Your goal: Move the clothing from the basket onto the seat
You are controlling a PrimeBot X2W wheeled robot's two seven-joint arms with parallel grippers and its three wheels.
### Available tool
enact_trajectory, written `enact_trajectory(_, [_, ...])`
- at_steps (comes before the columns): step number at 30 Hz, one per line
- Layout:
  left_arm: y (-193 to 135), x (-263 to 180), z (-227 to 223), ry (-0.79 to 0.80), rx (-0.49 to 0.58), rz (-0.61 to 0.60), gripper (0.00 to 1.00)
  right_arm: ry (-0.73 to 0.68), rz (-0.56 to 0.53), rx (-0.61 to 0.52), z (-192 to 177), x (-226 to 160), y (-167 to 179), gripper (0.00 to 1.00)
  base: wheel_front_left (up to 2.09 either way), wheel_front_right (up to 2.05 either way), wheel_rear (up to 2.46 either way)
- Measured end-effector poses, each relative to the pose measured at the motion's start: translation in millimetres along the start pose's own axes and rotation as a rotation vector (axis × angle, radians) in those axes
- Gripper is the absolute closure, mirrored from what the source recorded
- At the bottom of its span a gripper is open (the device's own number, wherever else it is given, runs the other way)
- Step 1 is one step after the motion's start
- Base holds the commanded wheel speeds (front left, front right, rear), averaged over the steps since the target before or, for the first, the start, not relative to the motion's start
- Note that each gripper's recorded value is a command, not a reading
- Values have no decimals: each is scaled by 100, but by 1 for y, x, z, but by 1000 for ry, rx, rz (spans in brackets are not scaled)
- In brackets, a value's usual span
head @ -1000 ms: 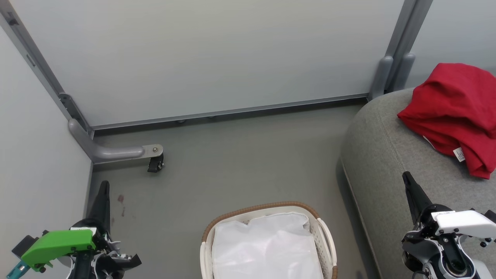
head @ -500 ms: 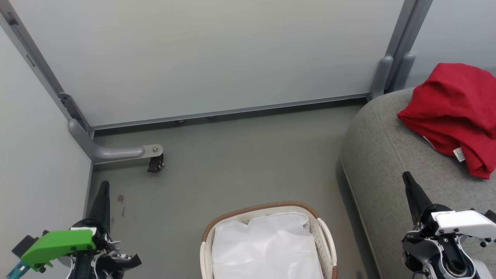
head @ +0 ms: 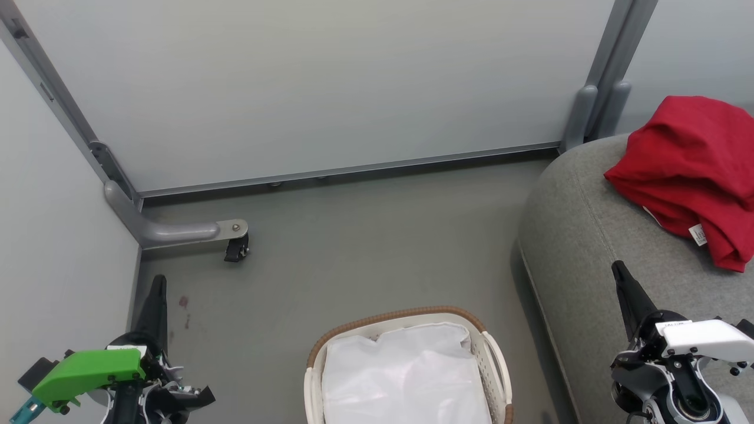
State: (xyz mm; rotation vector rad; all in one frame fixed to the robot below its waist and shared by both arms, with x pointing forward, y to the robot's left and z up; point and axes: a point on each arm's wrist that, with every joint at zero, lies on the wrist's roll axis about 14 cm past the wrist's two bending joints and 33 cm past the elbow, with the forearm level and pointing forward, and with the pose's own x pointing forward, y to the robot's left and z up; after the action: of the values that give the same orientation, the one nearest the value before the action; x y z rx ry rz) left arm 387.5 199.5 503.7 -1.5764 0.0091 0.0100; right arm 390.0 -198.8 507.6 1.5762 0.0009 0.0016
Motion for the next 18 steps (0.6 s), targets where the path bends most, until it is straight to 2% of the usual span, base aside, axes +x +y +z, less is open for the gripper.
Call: enact_trajectory(18, [0, 0, 0, 0, 0, 0, 100, 0, 0, 0, 0, 0, 0, 100, 0, 0, 0])
